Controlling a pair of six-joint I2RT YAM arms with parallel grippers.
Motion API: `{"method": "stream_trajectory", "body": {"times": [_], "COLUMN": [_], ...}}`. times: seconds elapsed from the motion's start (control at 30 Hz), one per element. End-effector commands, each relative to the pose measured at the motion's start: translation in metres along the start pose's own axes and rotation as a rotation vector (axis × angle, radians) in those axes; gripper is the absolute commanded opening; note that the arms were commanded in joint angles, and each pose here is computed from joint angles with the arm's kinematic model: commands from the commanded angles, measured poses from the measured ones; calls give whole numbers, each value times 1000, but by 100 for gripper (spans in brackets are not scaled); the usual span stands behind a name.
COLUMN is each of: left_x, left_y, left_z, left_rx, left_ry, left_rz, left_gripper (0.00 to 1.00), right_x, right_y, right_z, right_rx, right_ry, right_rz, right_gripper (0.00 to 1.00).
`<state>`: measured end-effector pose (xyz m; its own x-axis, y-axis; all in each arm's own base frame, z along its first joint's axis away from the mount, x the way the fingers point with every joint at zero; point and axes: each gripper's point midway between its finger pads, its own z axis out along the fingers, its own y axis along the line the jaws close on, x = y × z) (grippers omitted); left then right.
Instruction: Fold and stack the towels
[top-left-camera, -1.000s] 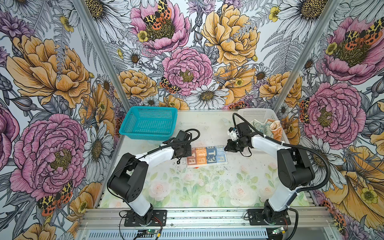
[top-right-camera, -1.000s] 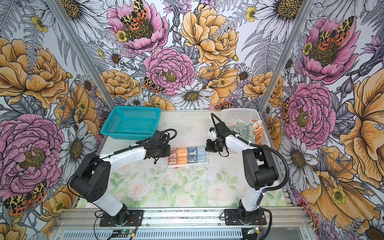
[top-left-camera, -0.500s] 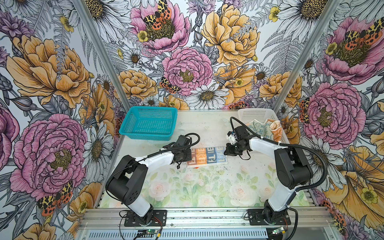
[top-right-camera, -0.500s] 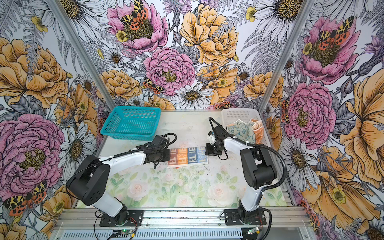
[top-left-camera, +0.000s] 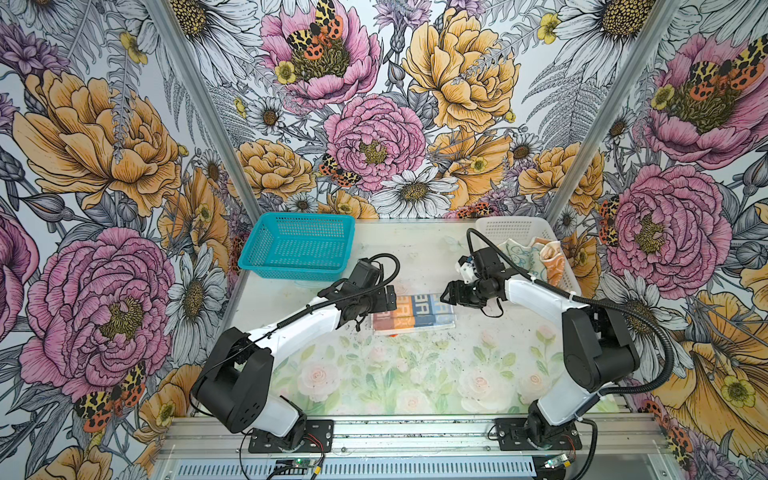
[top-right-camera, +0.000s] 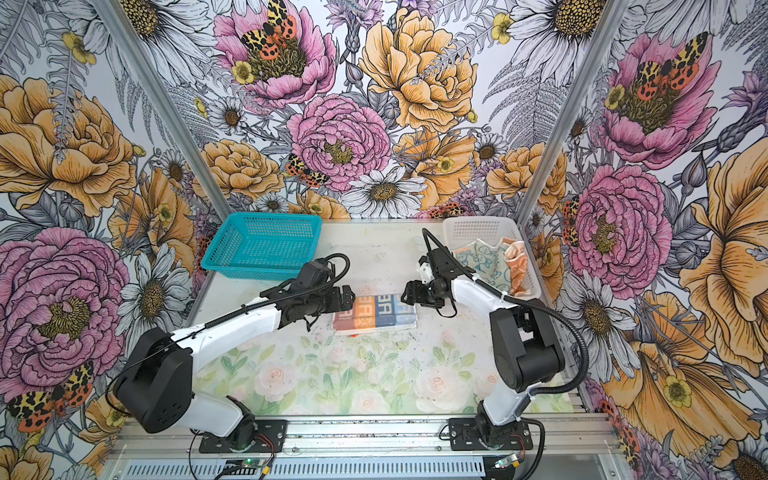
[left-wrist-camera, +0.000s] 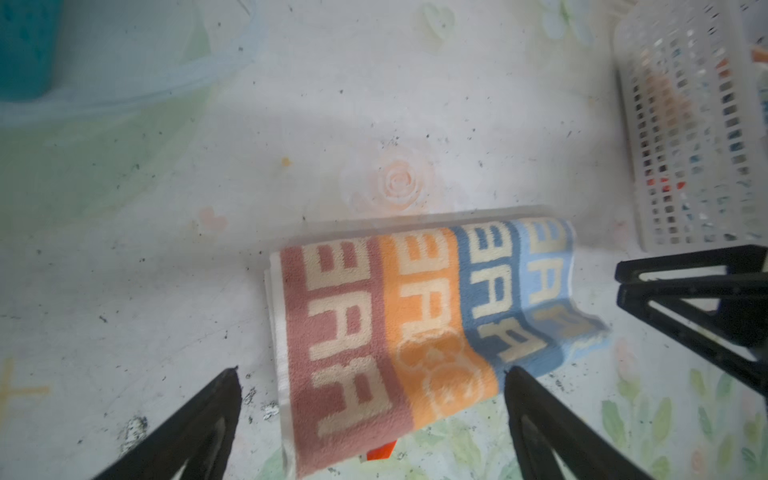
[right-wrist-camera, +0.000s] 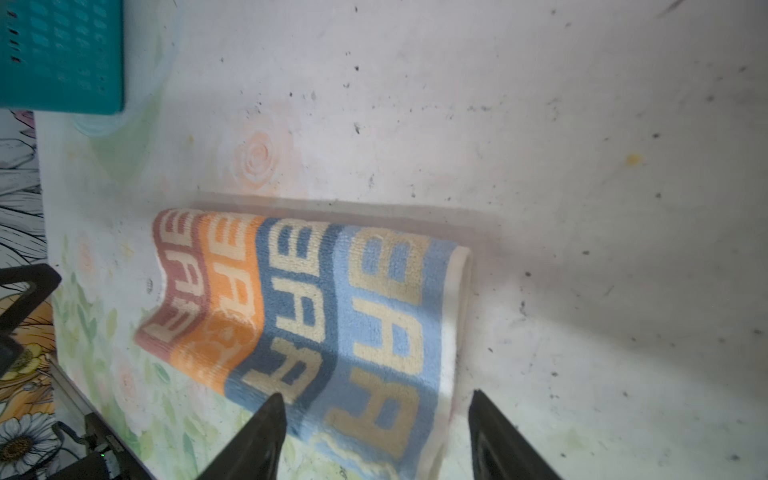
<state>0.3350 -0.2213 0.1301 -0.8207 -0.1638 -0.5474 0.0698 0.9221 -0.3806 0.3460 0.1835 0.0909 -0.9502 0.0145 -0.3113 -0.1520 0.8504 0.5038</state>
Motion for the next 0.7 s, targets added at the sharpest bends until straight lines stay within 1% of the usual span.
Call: {"method": "stream_trajectory", "body": {"times": [0.0,0.1,0.17,0.27,0.4,0.53,0.63,0.67], "left_x": [1,14,30,55,76,80,66,59], "left_y": [-16,-26,-27,-19,-11,-8,-7,-6], "left_z": [3,9,16,25,34,38,29,24], "left_rx": [66,93,97,93,96,92,69,54], "left_ry": [31,58,89,135,178,204,182,169], "left_rz": [-44,-52,-62,-96,-129,-125,-81,-65], "left_gripper": [99,99,99,99,99,99,99,99], "right_x": [-14,-7,4,19,34,37,30,26], "right_y": [29,42,45,38,22,14,20,22], "right_z": [-7,2,13,28,42,50,41,35], "right_rx": [-74,-119,-144,-144,-110,-88,-95,-97], "right_ry": [-41,-23,4,38,76,93,61,43], "right_rz": [-11,-9,6,32,45,53,41,34], "right_gripper": [75,79,82,85,87,89,91,97]}}
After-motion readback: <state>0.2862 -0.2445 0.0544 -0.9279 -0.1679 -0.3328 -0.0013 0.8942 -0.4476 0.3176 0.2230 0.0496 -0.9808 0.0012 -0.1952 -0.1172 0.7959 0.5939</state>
